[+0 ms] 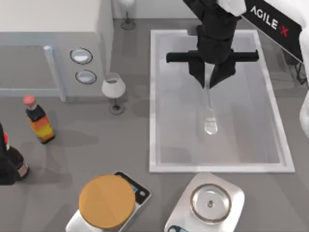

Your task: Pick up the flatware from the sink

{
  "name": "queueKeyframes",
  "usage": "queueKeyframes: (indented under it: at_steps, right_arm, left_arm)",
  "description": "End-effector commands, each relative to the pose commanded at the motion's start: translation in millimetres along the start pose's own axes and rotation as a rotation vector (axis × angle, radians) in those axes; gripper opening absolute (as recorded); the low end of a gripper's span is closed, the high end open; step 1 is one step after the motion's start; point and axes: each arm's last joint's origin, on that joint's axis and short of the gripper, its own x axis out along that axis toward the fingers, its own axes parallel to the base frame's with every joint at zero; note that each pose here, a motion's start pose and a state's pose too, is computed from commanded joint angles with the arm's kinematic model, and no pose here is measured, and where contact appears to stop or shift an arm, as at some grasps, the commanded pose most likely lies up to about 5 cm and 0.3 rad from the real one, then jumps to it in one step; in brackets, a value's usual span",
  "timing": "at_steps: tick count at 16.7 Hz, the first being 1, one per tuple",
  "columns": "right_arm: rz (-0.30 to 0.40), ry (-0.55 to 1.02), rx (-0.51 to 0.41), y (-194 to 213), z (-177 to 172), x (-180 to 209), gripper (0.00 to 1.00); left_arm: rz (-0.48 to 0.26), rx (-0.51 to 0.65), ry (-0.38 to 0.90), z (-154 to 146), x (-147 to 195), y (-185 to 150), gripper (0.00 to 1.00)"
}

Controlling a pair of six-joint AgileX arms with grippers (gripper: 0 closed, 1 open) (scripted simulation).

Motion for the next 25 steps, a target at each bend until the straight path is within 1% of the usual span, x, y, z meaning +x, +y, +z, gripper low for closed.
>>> queueKeyframes:
  at_steps: [2, 4, 6, 9, 12, 15, 17, 19, 21, 25]
  right_arm:
    - [0.000, 0.000, 0.000, 0.2, -0.1, 0.7, 0.00]
    - [0.001, -0.002, 0.000, -9.6, 0.1, -6.1, 0.00]
    - [0.003, -0.007, 0.000, -31.3, -1.6, -20.8, 0.00]
    - [-0.001, -0.002, 0.001, -79.7, -15.3, -48.7, 0.00]
    - [-0.008, 0.022, 0.003, -136.1, -48.1, -71.3, 0.00]
    - [-0.008, 0.048, 0.005, -186.1, -96.0, -84.6, 0.00]
    - [-0.005, 0.052, 0.006, -210.6, -128.0, -89.3, 0.00]
    - [-0.002, 0.047, 0.008, -227.3, -153.7, -92.2, 0.00]
    - [-0.001, 0.043, 0.008, -236.9, -169.5, -92.8, 0.00]
    - [0.000, 0.042, 0.008, -239.6, -174.2, -92.8, 0.00]
  left_arm:
    - [0.000, 0.000, 0.000, 0.0, 0.0, 0.0, 1.00]
    - [0.000, 0.000, 0.000, 0.0, 0.0, 0.0, 1.00]
    - [0.000, 0.000, 0.000, 0.0, 0.0, 0.0, 1.00]
    - [0.000, 0.000, 0.000, 0.0, 0.0, 0.0, 1.00]
    - [0.000, 0.000, 0.000, 0.0, 0.0, 0.0, 1.00]
    - [0.000, 0.000, 0.000, 0.0, 0.0, 0.0, 1.00]
    - [0.000, 0.000, 0.000, 0.0, 0.0, 0.0, 1.00]
    - [0.000, 0.000, 0.000, 0.0, 0.0, 0.0, 1.00]
    - [0.000, 0.000, 0.000, 0.0, 0.0, 0.0, 1.00]
    - [0.000, 0.000, 0.000, 0.0, 0.0, 0.0, 1.00]
